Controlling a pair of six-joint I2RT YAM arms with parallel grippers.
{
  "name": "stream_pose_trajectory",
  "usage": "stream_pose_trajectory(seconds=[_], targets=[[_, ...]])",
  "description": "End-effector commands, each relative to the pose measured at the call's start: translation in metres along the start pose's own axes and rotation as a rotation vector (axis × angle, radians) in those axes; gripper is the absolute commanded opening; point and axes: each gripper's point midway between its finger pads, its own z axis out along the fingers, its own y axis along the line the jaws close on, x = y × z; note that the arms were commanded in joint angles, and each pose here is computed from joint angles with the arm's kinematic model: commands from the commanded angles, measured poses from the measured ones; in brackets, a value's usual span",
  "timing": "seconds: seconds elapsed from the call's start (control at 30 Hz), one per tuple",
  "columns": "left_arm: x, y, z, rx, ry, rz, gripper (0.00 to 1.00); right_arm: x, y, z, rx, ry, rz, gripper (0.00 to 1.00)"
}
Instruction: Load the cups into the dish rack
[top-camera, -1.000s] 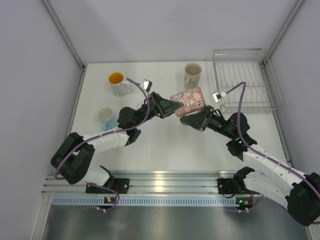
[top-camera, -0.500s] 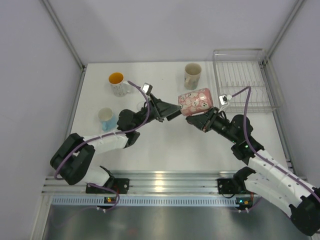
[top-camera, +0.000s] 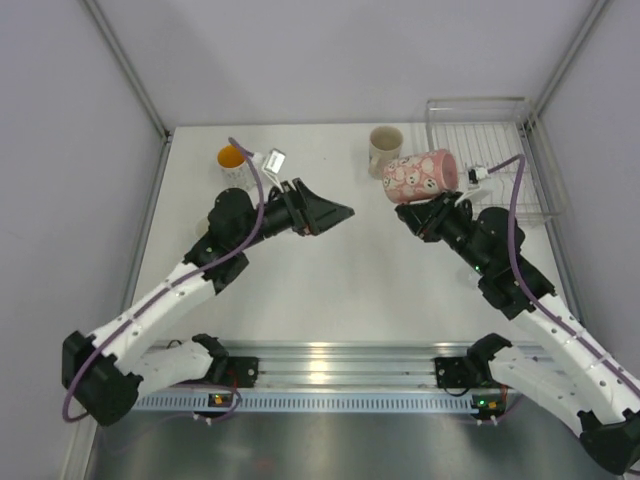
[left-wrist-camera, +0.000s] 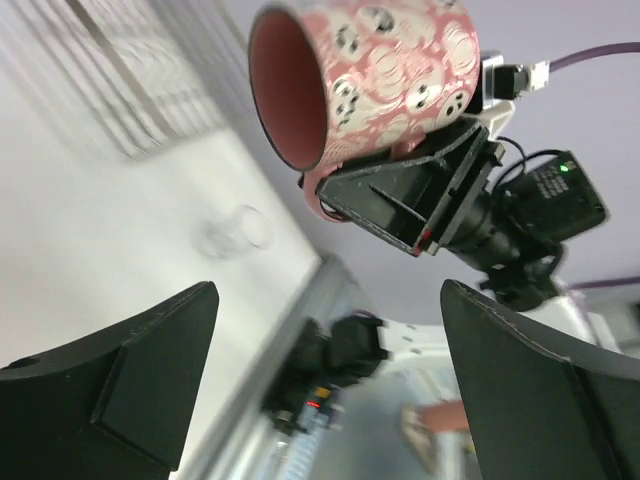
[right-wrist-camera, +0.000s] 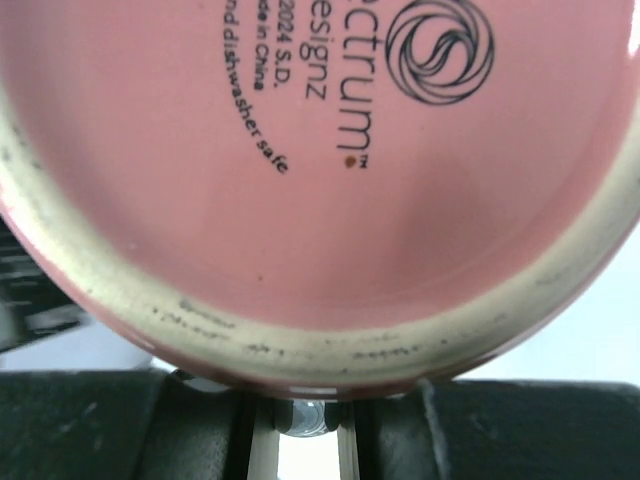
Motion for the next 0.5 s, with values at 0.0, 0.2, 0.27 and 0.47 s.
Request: stream_pose_trajectory(seconds=[0.0,0.2,0.27,0.47], targets=[[-0.027,0.032,-0.054,-0.426,-0.004,0.402,0.98,-0.063,0.009,-0.002,0.061,-0.173,-0.100,0.00],[-0.061,0.054,-0.111,-0.747,-0.148,0.503,0.98,-0.104,0.005,0.009,0.182,-0.219,-0.207,0.00],[-0.055,0.060,-0.116,-0.760,-0.159,0.468,0.98,-0.116,0.001,0.015,0.219,-0.228,-0.242,0.00],[-0.030,0.073,-0.096,-0.680,-0.031,0.468,0.98,-0.172,-0.022,0.042,0.362,-0.273,-0.315,0.00]])
